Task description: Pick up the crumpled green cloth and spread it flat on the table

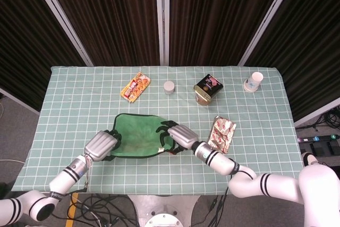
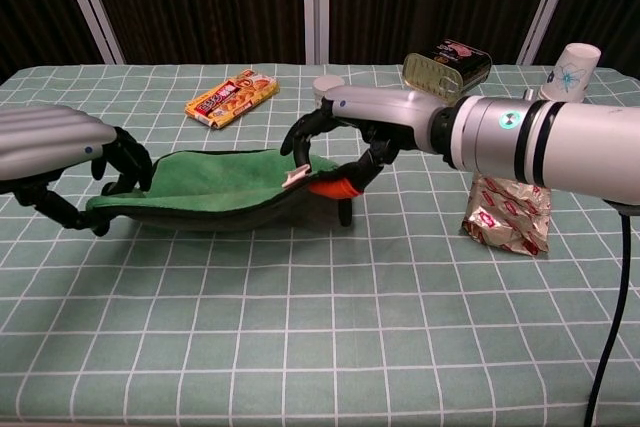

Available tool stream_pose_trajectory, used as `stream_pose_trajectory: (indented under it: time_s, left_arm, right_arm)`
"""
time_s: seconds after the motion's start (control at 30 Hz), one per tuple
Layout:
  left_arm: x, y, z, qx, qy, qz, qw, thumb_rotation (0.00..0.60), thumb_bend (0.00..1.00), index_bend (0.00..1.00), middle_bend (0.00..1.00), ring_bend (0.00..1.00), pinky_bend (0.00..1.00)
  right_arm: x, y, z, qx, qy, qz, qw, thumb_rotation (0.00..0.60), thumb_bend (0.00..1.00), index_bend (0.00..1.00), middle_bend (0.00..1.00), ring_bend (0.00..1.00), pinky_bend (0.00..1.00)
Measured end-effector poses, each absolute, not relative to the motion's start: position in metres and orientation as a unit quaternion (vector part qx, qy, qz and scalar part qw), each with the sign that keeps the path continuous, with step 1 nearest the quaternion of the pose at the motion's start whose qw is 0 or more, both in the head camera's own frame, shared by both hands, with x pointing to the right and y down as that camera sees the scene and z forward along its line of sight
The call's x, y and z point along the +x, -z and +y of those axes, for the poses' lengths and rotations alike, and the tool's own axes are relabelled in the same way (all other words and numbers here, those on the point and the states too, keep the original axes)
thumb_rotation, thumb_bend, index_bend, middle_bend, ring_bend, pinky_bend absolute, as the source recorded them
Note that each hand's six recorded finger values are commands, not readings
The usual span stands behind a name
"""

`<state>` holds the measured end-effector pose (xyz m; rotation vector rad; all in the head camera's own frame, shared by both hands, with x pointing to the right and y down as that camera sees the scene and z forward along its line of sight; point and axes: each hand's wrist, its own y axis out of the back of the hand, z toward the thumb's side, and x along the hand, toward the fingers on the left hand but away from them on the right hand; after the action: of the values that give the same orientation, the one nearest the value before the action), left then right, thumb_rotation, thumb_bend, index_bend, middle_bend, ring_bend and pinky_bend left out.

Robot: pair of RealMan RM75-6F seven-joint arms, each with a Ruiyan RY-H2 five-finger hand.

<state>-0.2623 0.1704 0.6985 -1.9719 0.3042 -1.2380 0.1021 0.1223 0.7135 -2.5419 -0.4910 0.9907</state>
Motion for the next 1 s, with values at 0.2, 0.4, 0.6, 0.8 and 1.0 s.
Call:
stream_pose_trajectory:
  time_s: [0.2,0.4,0.6,0.8,1.0]
  left_arm:
    - [-0.264,-0.703,0.178,-0.774,0.496,0.085,0.383,0.600,0.46,0.53,0.34,0.24,0.39]
    - [-0.264,-0.703,0.181,-0.774,0.506,0.069,0.375,0.600,0.35,0.40,0.32,0.24,0.39]
    - [-0.262,-0.703,0.183,-0.771,0.511,0.057,0.376,0.600,0.19,0.33,0.30,0.23,0.38]
    - [-0.262,-0.702,0.185,-0.773,0.518,0.042,0.365,0.600,0.07,0.29,0.27,0.20,0.36]
    - [-0.259,-0.699,0.184,-0.774,0.520,0.040,0.358,0.499,0.00,0.27,0.25,0.20,0.35]
  right_arm:
    - [0.100,-0.723,0.137,-0.901,-0.357,-0.157,0.188,0.600,0.49,0.68,0.19,0.02,0.00]
    - [0.101,-0.725,0.141,-0.898,-0.358,-0.153,0.206,0.600,0.49,0.68,0.19,0.02,0.00]
    - [0.099,-0.727,0.146,-0.895,-0.358,-0.146,0.222,0.600,0.49,0.68,0.19,0.01,0.00]
    - [0.096,-0.729,0.151,-0.893,-0.355,-0.140,0.240,0.600,0.49,0.67,0.19,0.01,0.00]
    - [0.093,-0.730,0.154,-0.889,-0.354,-0.141,0.254,0.600,0.49,0.67,0.19,0.01,0.00]
